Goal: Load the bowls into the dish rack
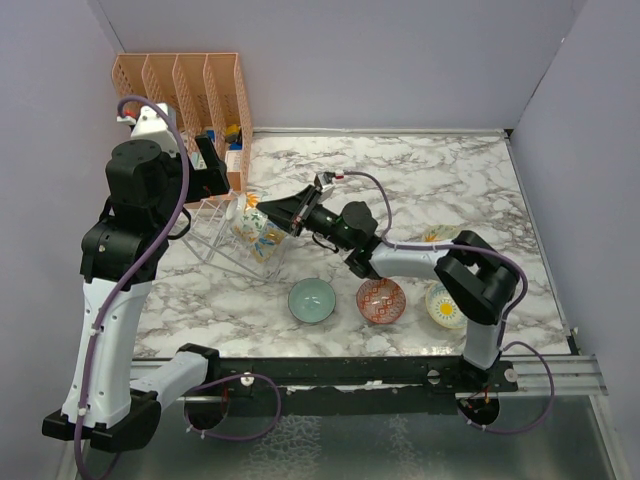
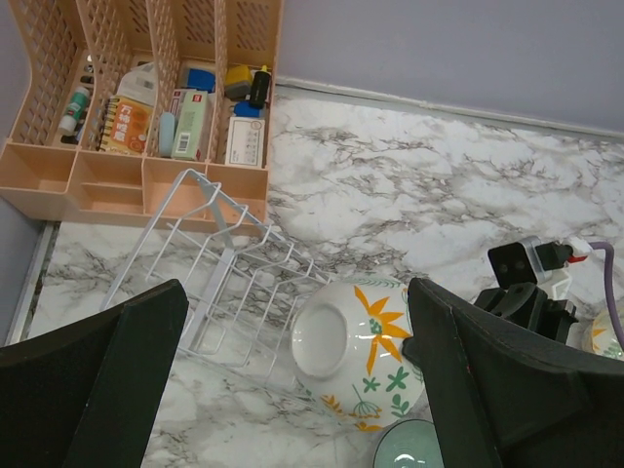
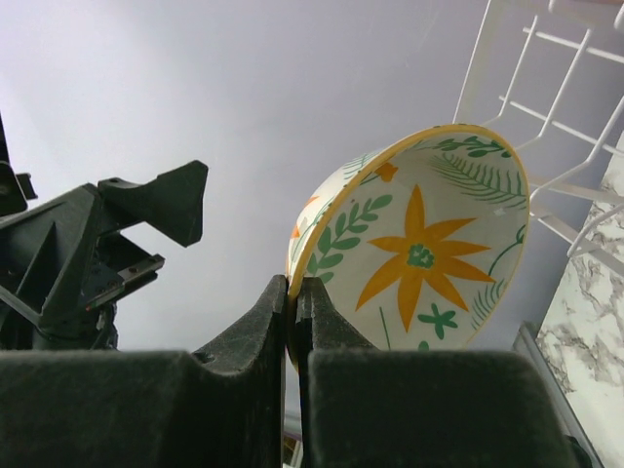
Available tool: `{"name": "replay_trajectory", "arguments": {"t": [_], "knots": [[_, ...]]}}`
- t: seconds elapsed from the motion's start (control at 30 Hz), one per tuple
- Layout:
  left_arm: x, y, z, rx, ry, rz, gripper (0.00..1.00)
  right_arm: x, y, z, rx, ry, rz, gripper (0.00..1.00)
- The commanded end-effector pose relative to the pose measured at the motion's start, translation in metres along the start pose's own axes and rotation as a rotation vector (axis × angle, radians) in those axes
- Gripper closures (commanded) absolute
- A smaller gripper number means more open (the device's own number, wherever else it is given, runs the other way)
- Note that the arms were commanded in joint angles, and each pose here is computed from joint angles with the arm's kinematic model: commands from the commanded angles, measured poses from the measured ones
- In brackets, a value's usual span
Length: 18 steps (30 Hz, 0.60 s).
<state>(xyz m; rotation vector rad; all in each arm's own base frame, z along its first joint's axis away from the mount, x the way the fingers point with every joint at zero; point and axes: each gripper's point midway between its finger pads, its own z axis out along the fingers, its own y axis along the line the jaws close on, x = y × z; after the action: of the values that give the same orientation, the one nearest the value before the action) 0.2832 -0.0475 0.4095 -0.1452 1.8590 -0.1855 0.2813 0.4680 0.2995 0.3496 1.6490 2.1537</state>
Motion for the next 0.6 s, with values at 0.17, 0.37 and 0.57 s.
{"name": "replay_trajectory", "arguments": {"t": [0.17, 0.37, 0.57], "knots": [[-0.003, 0.003, -0.004, -0.013, -0.012, 0.016, 0.01, -0.011, -0.015, 0.001, -0.025, -0.059, 0.113, 0.99], [-0.002, 0.003, -0.003, -0.014, -0.010, 0.017, 0.01, -0.011, -0.034, 0.000, 0.005, -0.060, 0.130, 0.99], [0.000, 0.003, 0.000, -0.015, -0.005, 0.019, 0.01, -0.007, -0.054, 0.001, 0.025, -0.038, 0.161, 0.98]]}}
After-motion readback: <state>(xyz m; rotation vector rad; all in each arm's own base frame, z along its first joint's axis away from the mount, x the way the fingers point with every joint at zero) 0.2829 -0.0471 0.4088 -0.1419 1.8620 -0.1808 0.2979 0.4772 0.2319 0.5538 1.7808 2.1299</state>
